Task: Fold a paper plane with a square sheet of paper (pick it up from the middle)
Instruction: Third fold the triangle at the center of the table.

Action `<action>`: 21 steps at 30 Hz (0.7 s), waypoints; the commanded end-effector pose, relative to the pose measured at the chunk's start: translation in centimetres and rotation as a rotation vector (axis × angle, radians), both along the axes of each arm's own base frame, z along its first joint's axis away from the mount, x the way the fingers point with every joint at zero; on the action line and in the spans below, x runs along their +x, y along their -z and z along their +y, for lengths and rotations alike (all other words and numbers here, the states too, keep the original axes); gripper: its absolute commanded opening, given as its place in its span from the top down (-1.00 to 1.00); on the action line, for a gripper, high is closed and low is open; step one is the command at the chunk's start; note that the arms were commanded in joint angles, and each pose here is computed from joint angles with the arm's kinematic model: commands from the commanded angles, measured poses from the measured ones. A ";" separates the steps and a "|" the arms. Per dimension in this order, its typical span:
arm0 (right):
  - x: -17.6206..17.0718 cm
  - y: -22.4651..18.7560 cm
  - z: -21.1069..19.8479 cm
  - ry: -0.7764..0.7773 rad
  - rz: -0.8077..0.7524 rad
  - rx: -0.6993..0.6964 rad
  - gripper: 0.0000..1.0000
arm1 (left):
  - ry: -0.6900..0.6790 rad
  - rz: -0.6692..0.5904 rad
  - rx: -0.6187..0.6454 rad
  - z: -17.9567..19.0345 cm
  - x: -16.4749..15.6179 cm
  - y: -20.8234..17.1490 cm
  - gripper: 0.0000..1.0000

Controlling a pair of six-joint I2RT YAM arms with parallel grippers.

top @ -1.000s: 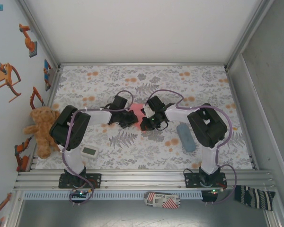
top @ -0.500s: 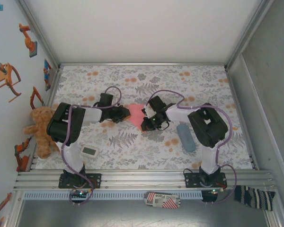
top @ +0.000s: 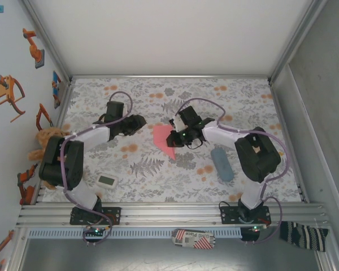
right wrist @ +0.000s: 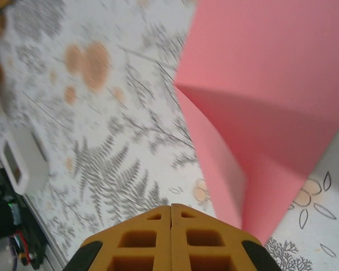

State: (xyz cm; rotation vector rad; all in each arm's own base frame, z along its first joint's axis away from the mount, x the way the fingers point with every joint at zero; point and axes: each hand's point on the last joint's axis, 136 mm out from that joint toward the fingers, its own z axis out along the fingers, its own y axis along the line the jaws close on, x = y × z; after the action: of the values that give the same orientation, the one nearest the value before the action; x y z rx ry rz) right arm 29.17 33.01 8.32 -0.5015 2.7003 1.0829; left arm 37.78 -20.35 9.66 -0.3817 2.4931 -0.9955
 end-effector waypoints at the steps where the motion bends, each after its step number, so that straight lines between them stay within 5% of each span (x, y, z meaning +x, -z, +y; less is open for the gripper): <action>1: 1.2 -0.7 -0.2 0.069 -0.023 0.003 0.85 | -0.064 0.051 0.007 0.9 -1.7 0.9 0.23; 21: 1.1 4.4 -0.2 0.061 0.079 -0.087 0.85 | -0.036 0.182 -0.055 -4.2 -5.1 4.8 0.15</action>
State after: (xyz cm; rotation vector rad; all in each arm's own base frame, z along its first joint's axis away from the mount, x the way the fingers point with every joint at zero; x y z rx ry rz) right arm 30.05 33.11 5.21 -0.3918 2.7787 1.0456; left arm 32.73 -24.07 5.29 -0.5134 2.6182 -1.0248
